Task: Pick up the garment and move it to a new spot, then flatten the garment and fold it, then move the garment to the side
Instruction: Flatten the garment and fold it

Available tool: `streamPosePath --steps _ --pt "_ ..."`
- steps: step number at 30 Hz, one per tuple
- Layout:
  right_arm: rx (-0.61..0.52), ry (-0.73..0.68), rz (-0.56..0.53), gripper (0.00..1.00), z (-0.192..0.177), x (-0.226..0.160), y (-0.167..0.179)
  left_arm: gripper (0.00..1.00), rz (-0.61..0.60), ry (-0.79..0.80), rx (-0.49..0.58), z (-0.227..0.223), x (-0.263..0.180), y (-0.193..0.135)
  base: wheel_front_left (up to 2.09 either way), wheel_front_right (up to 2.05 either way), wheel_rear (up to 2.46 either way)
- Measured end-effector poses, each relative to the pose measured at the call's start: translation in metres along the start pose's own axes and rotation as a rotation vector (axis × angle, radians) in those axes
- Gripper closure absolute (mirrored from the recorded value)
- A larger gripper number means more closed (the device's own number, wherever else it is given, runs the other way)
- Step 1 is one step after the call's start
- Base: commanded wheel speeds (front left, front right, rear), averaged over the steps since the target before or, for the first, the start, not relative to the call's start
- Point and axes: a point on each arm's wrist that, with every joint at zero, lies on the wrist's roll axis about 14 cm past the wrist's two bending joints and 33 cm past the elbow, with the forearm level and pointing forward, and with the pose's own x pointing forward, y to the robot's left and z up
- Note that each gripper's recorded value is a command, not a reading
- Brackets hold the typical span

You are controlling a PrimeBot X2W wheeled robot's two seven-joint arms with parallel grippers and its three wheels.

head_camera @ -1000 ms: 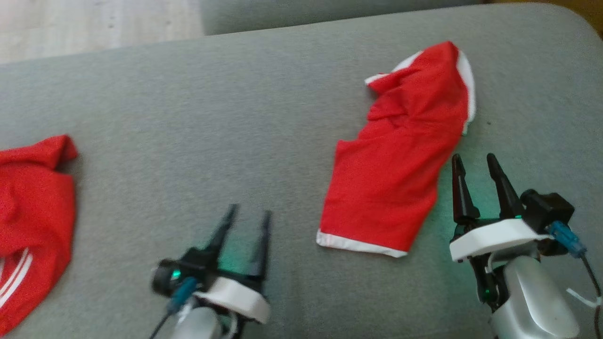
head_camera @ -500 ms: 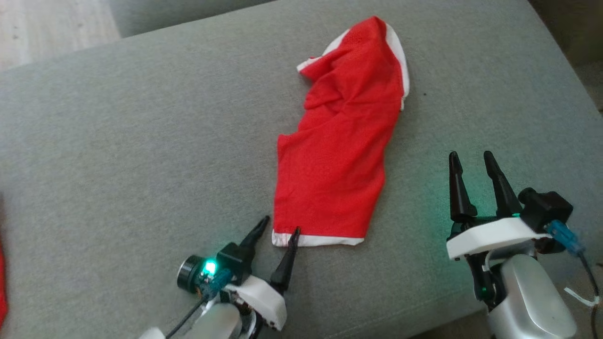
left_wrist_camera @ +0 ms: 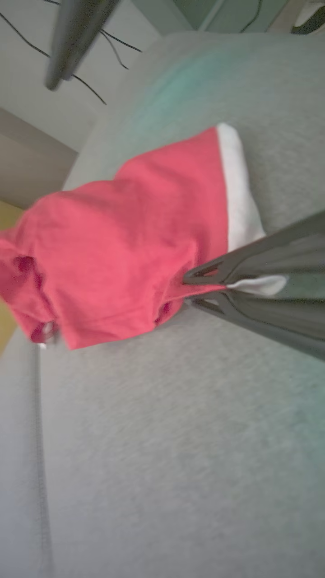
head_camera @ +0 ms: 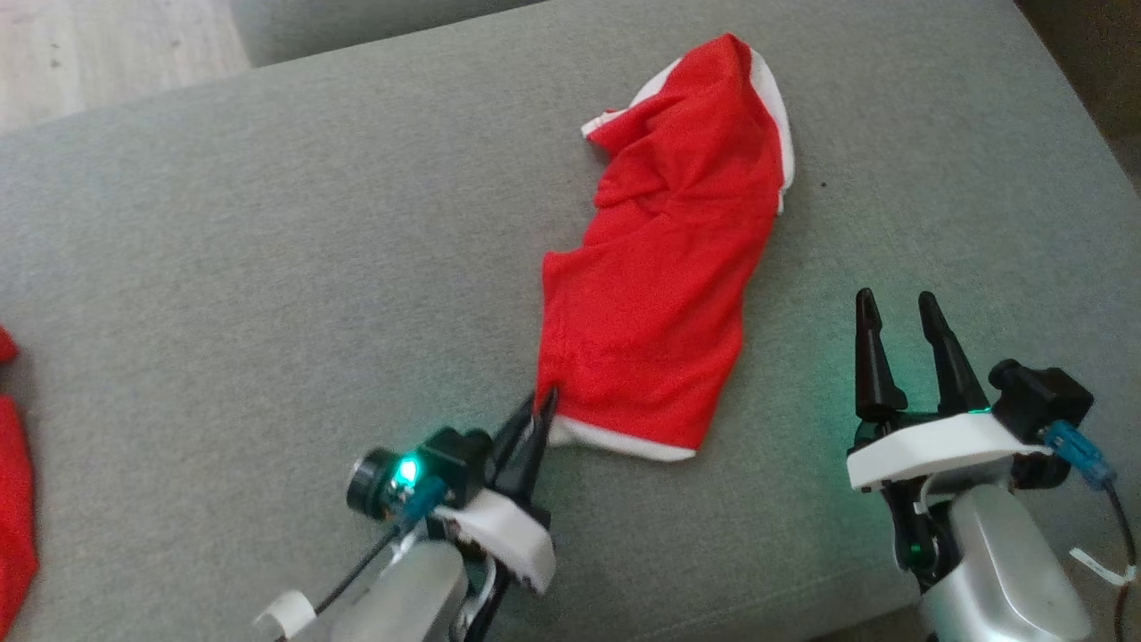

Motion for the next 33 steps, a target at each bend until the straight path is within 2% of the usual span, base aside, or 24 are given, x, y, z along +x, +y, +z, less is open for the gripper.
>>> streamPosePath --steps 5,11,19,26,27,28,29,33 --pt "0.001 -0.007 0.032 0.00 0.002 0.004 0.011 1.00 0.095 -0.199 0.010 0.064 -0.003 0.022 0.00 0.00 0.00" --pt "-0.003 -0.010 0.085 0.00 0.003 0.008 0.029 1.00 0.300 -0.385 0.045 0.124 -0.035 0.078 0.00 0.00 0.00" --pt "-0.005 0.016 0.145 0.00 -0.006 0.011 0.050 1.00 0.556 -0.349 0.034 0.104 -0.084 0.151 0.00 0.00 0.00" --pt "0.000 0.045 0.144 0.00 -0.016 0.012 0.050 1.00 0.674 -0.259 0.022 0.072 -0.101 0.180 0.00 0.00 0.00" --pt "0.000 0.045 0.144 0.00 -0.016 0.012 0.050 0.71 0.674 -0.259 0.022 0.072 -0.101 0.180 0.00 0.00 0.00" --pt "-0.001 0.048 0.147 0.00 -0.017 0.012 0.051 0.25 0.677 -0.247 0.025 0.068 -0.102 0.180 0.00 0.00 0.00" --pt "-0.002 0.051 0.152 0.00 -0.018 0.012 0.053 0.00 0.681 -0.238 0.024 0.065 -0.102 0.180 0.00 0.00 0.00" --pt "-0.003 0.104 0.224 0.00 -0.035 0.009 0.077 0.00 0.693 -0.222 0.021 0.055 -0.109 0.177 0.00 0.00 0.00"
